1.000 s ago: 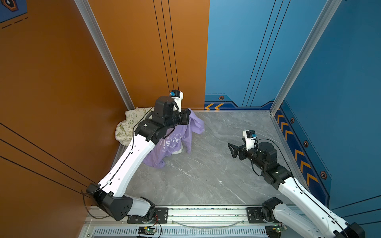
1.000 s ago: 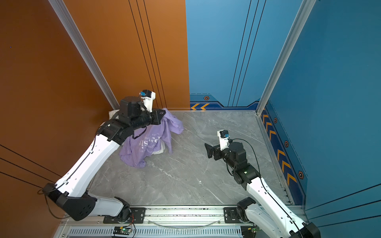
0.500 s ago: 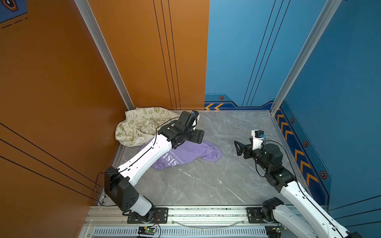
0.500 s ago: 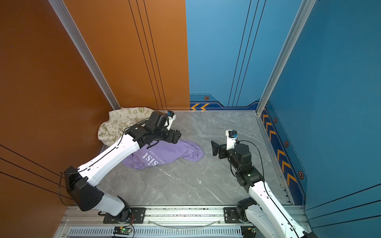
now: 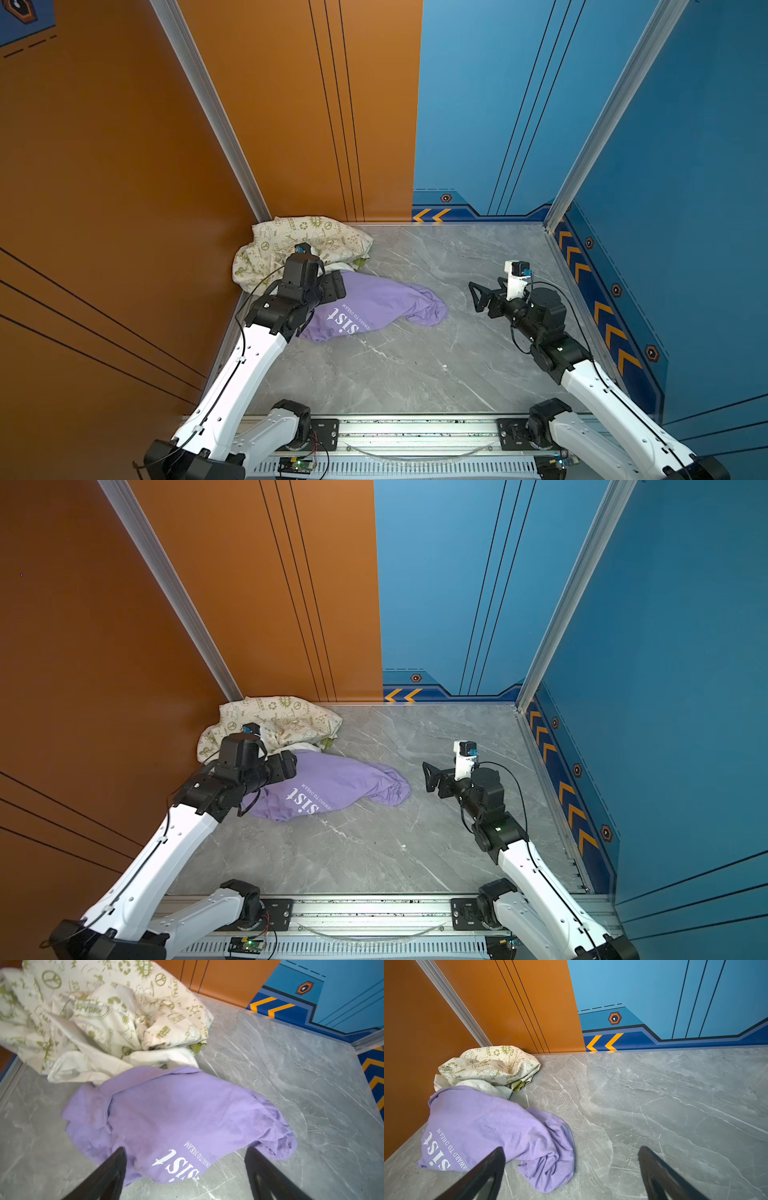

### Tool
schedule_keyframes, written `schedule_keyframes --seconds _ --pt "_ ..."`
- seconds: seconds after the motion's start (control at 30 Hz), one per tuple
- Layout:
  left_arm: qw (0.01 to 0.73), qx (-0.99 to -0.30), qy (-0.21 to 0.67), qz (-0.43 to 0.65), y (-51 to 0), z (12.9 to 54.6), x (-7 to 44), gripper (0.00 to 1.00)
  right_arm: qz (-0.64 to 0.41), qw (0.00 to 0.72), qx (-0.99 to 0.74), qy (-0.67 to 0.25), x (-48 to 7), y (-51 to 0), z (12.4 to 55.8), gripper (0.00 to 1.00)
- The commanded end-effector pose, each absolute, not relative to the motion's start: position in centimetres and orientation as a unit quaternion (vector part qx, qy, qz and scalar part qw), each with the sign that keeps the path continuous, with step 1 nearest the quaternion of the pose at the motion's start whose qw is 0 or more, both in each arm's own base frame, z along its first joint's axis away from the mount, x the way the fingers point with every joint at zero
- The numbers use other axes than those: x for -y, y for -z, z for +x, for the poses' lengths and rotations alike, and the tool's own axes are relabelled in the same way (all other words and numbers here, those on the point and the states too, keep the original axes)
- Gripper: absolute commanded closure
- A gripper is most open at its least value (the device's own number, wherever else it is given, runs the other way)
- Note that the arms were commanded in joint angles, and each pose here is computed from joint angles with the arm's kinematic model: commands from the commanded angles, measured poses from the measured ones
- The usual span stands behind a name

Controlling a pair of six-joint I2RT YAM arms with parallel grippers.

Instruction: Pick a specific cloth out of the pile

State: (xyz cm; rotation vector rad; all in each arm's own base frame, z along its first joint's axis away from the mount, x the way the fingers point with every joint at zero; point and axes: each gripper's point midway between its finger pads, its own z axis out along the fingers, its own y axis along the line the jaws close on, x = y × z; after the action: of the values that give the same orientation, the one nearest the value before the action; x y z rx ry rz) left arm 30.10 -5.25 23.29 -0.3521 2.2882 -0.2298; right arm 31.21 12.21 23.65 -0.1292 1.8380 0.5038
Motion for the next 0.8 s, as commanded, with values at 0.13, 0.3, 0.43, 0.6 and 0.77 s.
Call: schedule_keyframes --seconds 0.13,0.3,0.43,0.6,0.77 --pt "0.341 -0.89 0.113 -0.281 -18.1 27.1 2.4 0.18 -0.053 0.58 -0.777 -0.238 -12.7 -24.2 31.5 0.0" --pt "0.311 -0.876 0.106 -0.354 -14.9 26.0 0.6 0.26 -0.052 0.579 -0.778 -0.238 -12.7 -24.0 31.5 0.0" --pt "0.286 -0.864 0.121 -0.395 -12.4 25.5 0.3 0.31 -0.052 0.577 -0.78 -0.238 -12.7 -23.8 31.4 0.0" --pt "0.27 -0.85 0.134 -0.433 -10.0 25.0 -0.2 0.37 -0.051 0.577 -0.781 -0.236 -12.6 -23.6 31.2 0.0" --pt "0.26 -0.839 0.144 -0.456 -8.3 24.9 -0.7 0.41 -0.051 0.577 -0.781 -0.235 -12.5 -23.5 31.1 0.0"
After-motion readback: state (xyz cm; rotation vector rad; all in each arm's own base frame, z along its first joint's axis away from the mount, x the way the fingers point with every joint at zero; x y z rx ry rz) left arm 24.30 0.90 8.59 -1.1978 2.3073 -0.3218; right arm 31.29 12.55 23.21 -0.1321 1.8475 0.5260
